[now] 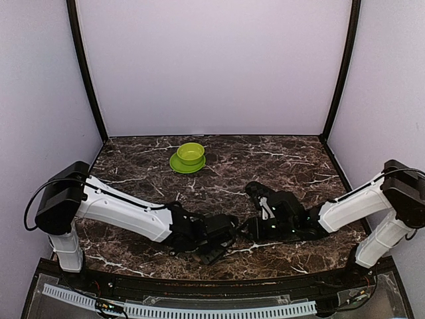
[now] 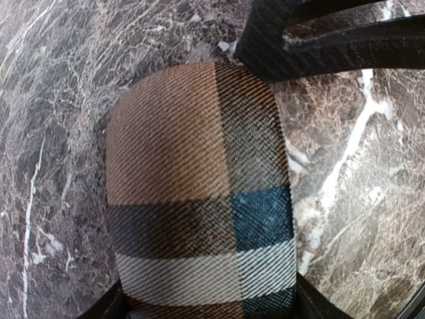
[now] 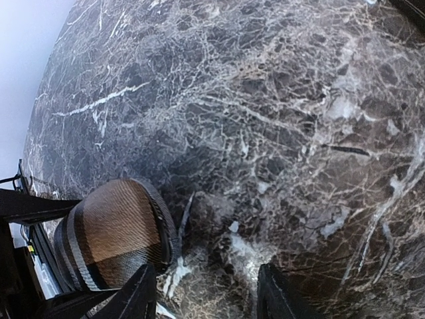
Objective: Organize the sunglasses
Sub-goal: Pick up the case with sunglasses from the center of the board, then place the case with sunglasses at the center of the board.
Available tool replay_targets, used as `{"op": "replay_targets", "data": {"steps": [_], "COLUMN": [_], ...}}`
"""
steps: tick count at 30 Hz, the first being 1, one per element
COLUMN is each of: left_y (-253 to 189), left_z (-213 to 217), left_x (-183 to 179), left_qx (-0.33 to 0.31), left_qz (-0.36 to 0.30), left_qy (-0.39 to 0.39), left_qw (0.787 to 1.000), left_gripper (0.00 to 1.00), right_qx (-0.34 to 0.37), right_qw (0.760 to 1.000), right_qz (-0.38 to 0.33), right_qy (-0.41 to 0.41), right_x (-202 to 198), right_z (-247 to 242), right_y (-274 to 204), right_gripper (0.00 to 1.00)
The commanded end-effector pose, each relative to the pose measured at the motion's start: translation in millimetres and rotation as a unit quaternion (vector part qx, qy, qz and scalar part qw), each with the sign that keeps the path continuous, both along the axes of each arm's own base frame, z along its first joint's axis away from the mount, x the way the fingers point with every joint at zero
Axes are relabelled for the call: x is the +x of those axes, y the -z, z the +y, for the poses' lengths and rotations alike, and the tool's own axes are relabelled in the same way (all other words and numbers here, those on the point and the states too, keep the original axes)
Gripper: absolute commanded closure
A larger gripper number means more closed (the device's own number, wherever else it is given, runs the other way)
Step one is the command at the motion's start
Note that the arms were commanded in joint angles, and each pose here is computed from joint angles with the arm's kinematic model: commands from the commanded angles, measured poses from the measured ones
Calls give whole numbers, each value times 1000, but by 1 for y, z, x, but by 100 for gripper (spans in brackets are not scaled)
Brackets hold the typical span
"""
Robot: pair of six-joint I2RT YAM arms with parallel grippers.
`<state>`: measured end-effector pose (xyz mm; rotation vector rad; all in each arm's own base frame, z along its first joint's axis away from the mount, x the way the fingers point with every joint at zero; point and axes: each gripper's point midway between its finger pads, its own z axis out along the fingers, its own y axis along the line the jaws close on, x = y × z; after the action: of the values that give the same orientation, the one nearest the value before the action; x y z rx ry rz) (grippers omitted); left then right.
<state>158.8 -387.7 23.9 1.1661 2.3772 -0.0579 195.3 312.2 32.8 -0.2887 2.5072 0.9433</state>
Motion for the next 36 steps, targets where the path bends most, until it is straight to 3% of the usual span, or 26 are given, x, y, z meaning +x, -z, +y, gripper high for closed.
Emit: {"op": "replay_targets", "data": {"steps": [1,15,16,17,24,31,36], "left_y": [18,6,5,4,-5,-10,-9], "left_z": [20,9,8,8,4,3,3], "left_x": [-6,-12,-12,-13,-14,-14,-14], "left_qx": [32,-20,-24,-29,-50,-66,-67], "left_qz": [-9,-20,-21,-21,-25,-26,-28], "left_qy": [30,88,89,91,94,94,94], "left_qw": [999,996,996,995,994,993,993], "left_gripper": [64,61,61,61,61,61,61], "right_qx": [35,117,161,168,187,209,215], "right_qw": [999,991,986,984,977,970,968], "right_qz": [-9,-71,3,17,65,92,100], "right_qy": [-2,11,-52,-64,-76,-80,-81], "right_x": [0,15,-14,-19,-24,-31,-33], "right_z": [2,3,20,24,38,43,46], "right_y": [-6,-37,-41,-41,-24,-16,-15], "right_gripper": [48,48,33,31,31,42,57]}}
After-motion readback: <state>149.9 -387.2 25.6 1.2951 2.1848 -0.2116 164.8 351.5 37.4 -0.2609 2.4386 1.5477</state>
